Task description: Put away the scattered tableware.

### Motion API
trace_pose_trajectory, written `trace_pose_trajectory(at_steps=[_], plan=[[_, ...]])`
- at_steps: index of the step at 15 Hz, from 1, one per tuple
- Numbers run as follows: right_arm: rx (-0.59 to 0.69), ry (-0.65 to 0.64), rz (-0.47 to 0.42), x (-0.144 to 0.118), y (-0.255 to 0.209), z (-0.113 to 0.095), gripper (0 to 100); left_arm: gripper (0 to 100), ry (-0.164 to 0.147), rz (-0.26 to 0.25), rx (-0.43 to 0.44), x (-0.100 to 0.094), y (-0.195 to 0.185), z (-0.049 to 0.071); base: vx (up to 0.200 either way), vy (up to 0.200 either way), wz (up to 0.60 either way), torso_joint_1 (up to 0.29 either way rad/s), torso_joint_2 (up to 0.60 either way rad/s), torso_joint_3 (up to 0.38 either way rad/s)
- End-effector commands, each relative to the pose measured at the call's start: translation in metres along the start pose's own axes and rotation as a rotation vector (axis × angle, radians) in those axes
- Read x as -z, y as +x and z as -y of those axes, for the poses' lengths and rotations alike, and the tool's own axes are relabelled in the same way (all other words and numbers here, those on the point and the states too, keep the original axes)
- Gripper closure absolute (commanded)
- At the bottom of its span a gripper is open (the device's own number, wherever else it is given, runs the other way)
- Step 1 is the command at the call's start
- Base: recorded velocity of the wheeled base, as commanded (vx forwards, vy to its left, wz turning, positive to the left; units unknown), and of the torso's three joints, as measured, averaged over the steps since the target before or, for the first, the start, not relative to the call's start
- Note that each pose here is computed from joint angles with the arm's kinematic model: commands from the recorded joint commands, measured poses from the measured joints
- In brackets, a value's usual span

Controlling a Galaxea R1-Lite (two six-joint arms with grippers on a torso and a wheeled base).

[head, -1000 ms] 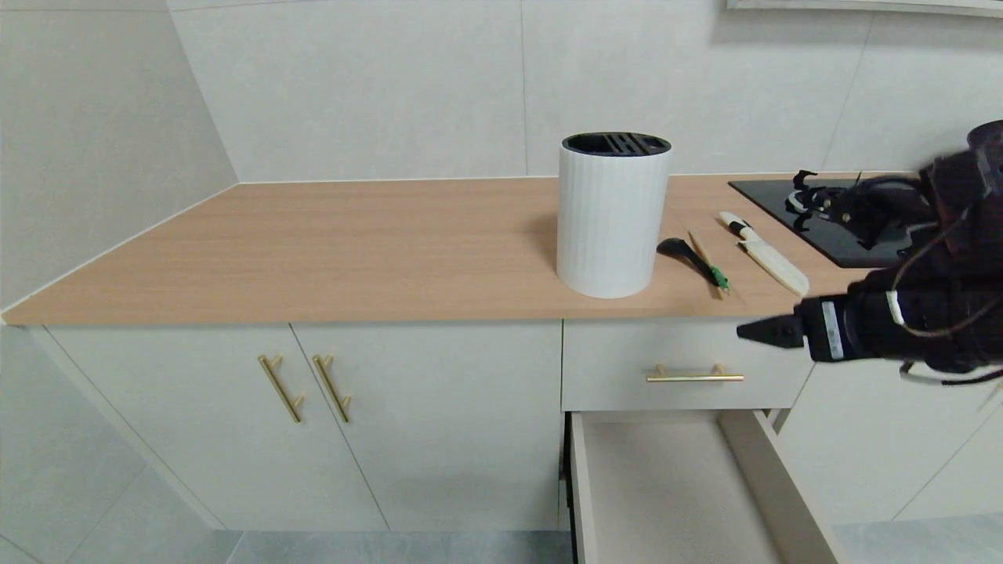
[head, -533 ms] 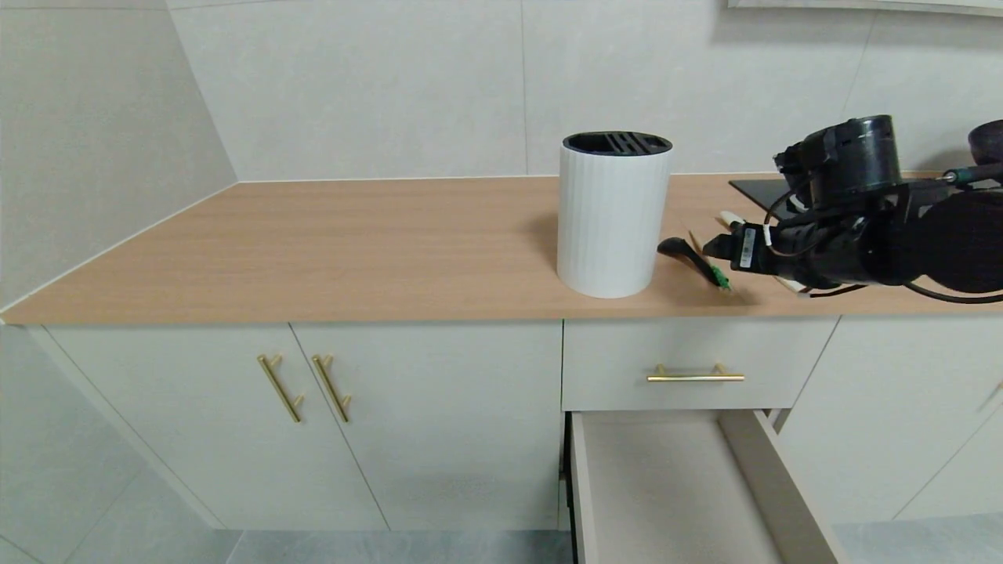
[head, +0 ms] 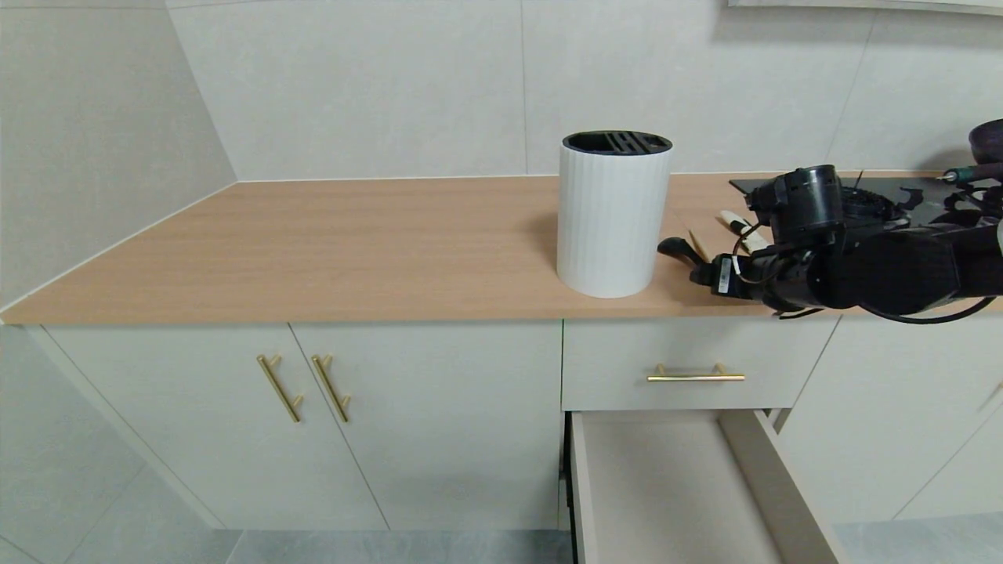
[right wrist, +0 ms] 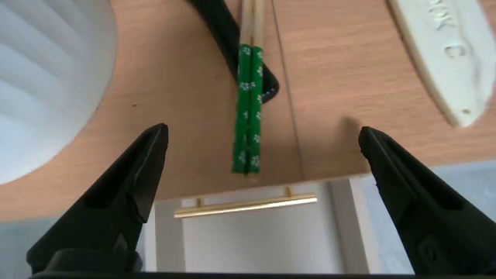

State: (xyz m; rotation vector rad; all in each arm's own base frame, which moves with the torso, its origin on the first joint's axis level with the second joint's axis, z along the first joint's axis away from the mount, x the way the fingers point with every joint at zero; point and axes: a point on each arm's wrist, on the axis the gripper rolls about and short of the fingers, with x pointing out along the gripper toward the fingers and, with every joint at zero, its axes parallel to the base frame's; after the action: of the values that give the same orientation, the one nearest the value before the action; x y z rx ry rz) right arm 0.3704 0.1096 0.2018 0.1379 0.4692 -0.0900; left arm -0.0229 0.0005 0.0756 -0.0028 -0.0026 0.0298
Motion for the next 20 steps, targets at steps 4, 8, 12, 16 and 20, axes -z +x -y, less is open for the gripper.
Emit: trace_pose_trajectory(at_steps=[4,8,12,16,20], plan=[[-0.002,0.003,0.008,0.005,0.01,-0.002,100,0,0.0,-0.001,-0.001,0.0,0.0,0.0,0.0,0.0,0.0,0.0,0.0,0.0],[0.0,0.003,0.002,0.007,0.012,-0.002,100,0,0.0,-0.001,-0.001,0.0,0.0,0.0,0.0,0.0,0.0,0.0,0.0,0.0],[0.002,0.024,0.063,-0.01,-0.011,0.002,100,0,0.0,-0.001,-0.001,0.0,0.0,0.0,0.0,0.0,0.0,0.0,0.0,0.0],[-0.021,0.058,0.163,-0.03,-0.079,0.021,100,0,0.0,-0.001,-0.001,0.0,0.0,0.0,0.0,0.0,0.0,0.0,0.0,0.0],[-0.13,0.029,0.084,-0.014,-0.157,0.049,100,0,0.0,-0.001,-0.001,0.0,0.0,0.0,0.0,0.0,0.0,0.0,0.0,0.0]])
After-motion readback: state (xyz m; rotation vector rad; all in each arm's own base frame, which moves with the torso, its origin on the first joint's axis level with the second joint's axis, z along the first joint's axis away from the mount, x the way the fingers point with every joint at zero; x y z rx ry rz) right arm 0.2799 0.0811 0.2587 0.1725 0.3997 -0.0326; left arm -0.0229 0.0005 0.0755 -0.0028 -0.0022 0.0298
